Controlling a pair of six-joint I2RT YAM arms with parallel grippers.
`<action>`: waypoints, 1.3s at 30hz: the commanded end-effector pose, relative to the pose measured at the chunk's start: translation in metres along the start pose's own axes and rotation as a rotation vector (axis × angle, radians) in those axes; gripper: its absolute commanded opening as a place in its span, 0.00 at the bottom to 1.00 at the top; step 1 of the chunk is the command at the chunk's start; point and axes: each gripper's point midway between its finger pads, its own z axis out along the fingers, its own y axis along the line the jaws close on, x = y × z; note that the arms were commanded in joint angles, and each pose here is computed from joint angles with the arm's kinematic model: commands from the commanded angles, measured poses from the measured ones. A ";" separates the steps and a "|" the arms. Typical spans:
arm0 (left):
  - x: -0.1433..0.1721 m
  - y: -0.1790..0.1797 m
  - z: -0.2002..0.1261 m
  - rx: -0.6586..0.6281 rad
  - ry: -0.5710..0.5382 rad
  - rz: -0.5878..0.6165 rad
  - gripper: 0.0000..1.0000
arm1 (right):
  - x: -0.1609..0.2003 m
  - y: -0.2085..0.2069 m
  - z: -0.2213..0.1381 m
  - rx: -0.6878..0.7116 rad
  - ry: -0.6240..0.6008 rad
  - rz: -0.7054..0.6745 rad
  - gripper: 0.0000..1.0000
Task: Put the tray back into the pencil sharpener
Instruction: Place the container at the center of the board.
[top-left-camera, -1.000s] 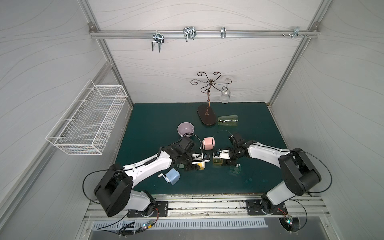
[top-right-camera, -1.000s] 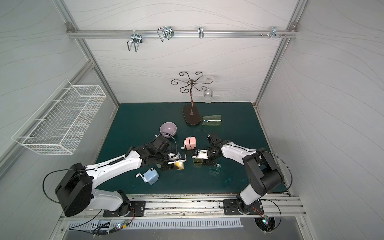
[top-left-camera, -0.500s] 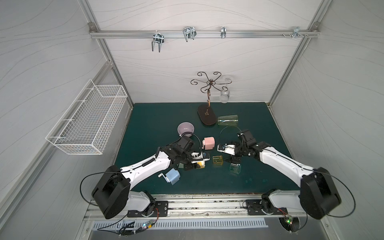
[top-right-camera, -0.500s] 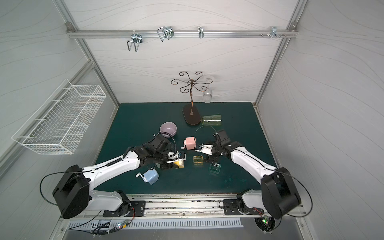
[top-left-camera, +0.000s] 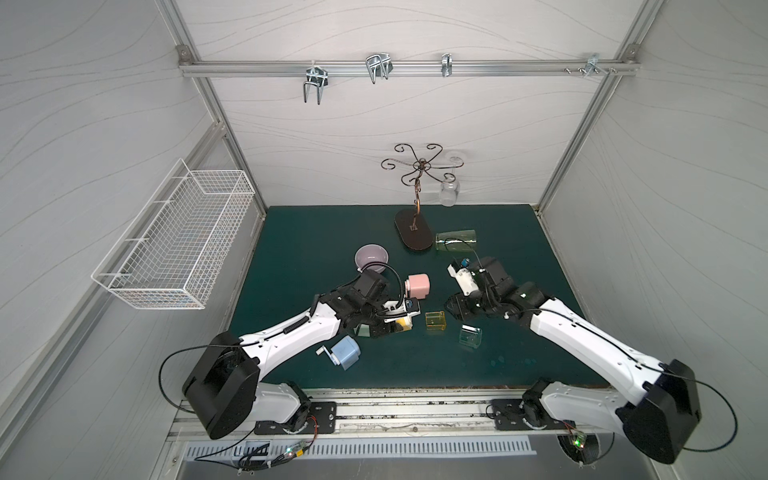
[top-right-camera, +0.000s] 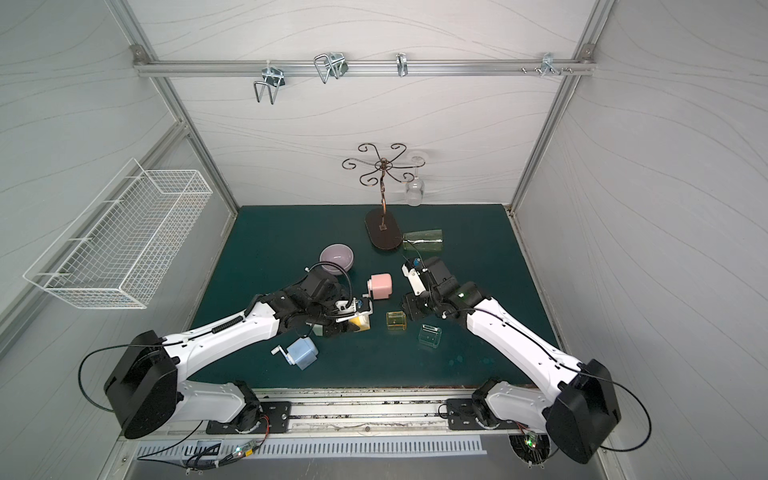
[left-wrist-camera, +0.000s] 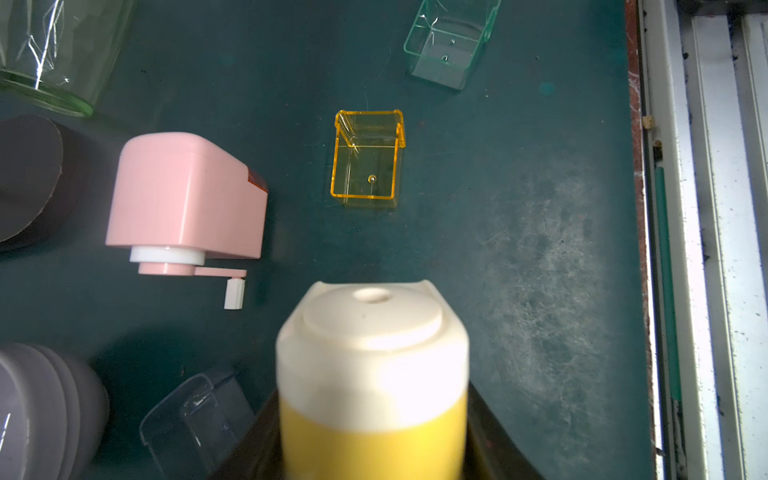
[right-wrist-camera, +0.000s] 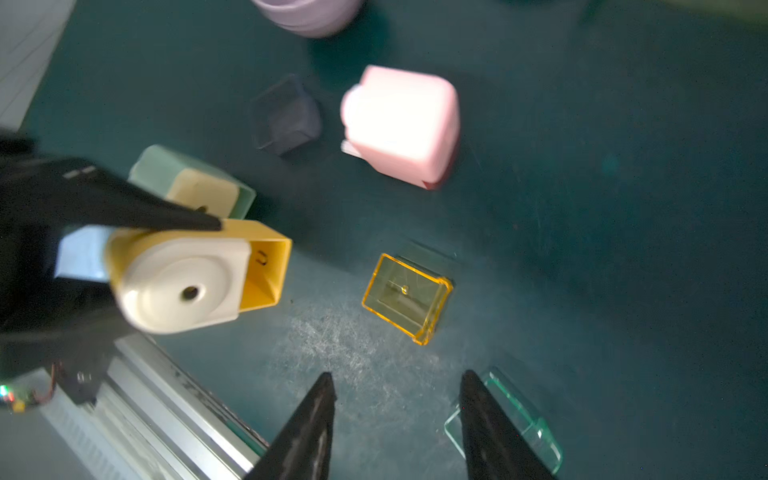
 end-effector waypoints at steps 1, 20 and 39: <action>-0.014 0.009 -0.005 -0.040 -0.057 0.009 0.13 | 0.026 -0.017 0.016 0.115 0.142 0.307 0.46; -0.015 0.010 -0.007 -0.043 -0.054 0.012 0.13 | 0.035 -0.029 0.093 0.198 0.372 0.312 0.24; -0.020 0.015 -0.001 -0.035 -0.051 0.001 0.13 | 0.033 -0.029 0.095 0.198 0.372 0.308 0.06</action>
